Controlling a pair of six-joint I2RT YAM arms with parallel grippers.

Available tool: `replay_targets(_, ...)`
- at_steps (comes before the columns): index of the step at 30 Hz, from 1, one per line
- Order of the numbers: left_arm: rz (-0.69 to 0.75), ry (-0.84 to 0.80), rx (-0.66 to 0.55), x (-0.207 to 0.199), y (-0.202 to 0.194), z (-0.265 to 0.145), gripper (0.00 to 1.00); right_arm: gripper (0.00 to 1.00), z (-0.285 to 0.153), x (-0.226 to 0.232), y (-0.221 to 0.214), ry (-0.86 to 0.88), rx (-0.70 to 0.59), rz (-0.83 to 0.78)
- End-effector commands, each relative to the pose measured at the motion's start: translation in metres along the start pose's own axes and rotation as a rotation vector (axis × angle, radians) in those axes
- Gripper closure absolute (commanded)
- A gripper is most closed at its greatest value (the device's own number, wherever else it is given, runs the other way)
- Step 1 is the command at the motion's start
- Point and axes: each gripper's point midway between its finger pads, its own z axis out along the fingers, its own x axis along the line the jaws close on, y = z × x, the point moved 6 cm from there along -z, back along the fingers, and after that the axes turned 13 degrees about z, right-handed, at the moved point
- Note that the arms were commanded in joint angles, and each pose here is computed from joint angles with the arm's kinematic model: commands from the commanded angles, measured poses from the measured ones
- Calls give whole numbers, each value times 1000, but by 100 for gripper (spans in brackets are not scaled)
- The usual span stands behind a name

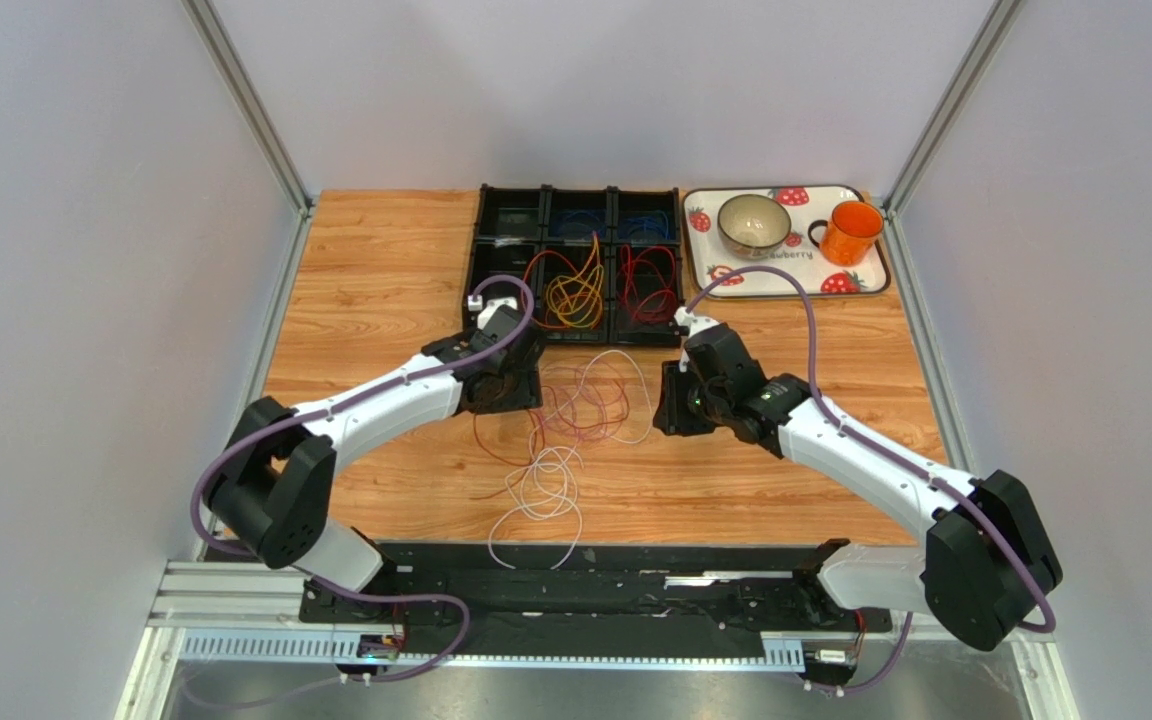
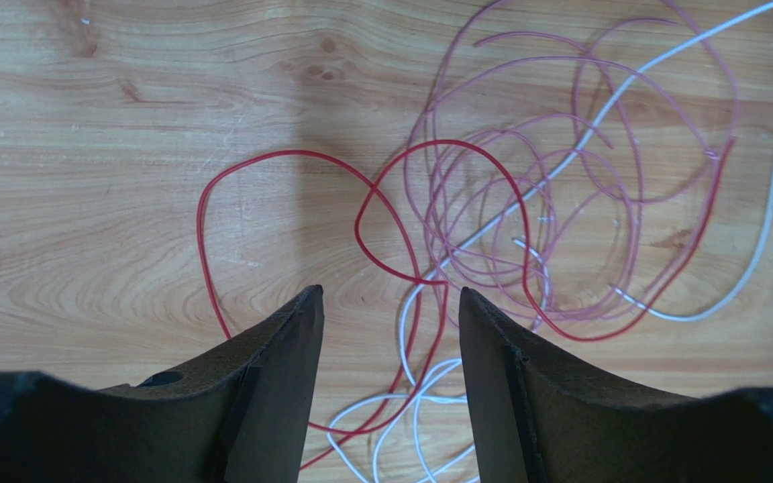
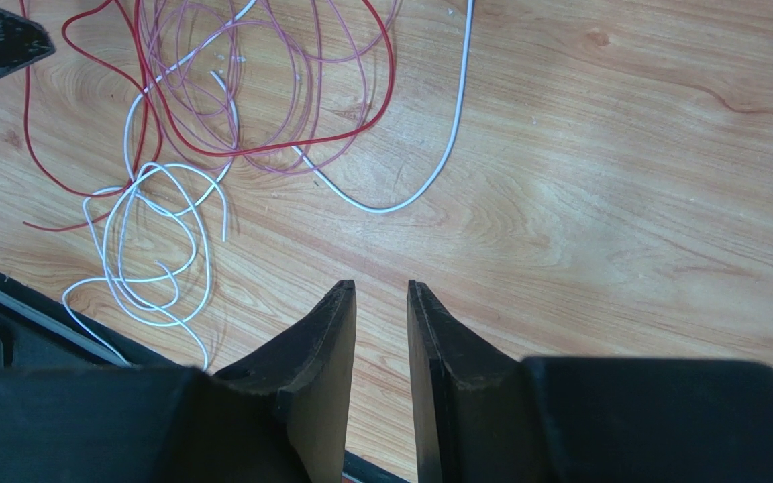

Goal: Untangle the cables
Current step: Untie the cable.

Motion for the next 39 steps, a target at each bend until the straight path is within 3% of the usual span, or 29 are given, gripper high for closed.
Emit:
replay_targets(1,-54,38,-33,-5,12,9,40,71,-1,8,5,52,-22,-25)
replay_targets(9,-52,76,9,-6,8,26,49,71,4,7,2,48,-1,-23)
replay_targets(17,-61,83,6,-4,7,27,64,72,8,6,0,41,11,-27)
replay_targets(27,-48,58,8,-8,9,27,88,72,12,4,-1,28,20,-25)
replay_targets(30,-47,52,6,-9,10,25,100,73,12,3,-1,25,22,-26)
replay_targets(35,-40,53,0,-8,16,17,100,73,12,4,-1,26,24,-26)
replay_targets(39,-88,77,-33,-1,14,9,51,73,12,3,-2,26,24,-24)
